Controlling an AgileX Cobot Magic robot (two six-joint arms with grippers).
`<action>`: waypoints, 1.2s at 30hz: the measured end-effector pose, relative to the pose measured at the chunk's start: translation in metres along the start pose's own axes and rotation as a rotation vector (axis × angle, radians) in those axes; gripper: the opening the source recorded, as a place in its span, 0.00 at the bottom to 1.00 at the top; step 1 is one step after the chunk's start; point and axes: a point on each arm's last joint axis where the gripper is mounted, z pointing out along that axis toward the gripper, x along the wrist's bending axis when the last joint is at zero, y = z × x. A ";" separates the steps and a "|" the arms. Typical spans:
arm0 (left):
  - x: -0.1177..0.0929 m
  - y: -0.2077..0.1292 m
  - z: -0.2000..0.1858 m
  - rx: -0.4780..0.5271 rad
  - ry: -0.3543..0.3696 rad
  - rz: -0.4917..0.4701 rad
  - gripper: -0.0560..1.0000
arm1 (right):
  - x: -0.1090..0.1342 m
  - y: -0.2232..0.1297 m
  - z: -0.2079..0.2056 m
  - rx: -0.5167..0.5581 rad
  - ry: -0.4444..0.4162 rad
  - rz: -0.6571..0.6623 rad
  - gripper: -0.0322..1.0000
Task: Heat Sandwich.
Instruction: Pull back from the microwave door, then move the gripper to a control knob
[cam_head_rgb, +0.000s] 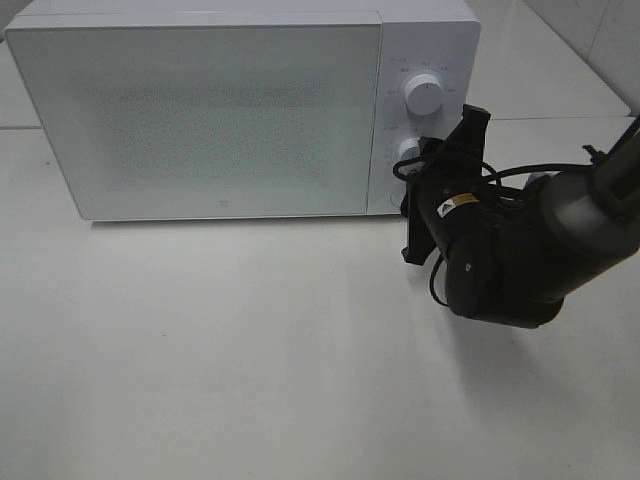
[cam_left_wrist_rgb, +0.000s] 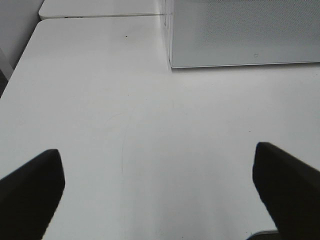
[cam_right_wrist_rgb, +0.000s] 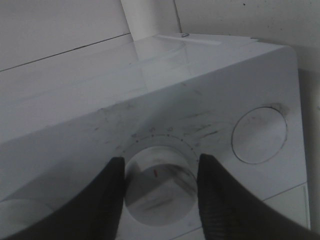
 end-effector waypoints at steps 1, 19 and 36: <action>0.000 0.000 0.000 0.000 0.000 0.000 0.96 | 0.000 0.000 0.000 0.000 0.000 0.000 0.44; 0.000 0.000 0.000 0.000 0.000 0.000 0.96 | 0.000 0.000 0.000 -0.001 0.000 -0.024 0.44; 0.000 0.000 0.000 0.000 0.000 0.000 0.96 | 0.005 -0.009 0.001 0.061 0.031 -0.109 0.75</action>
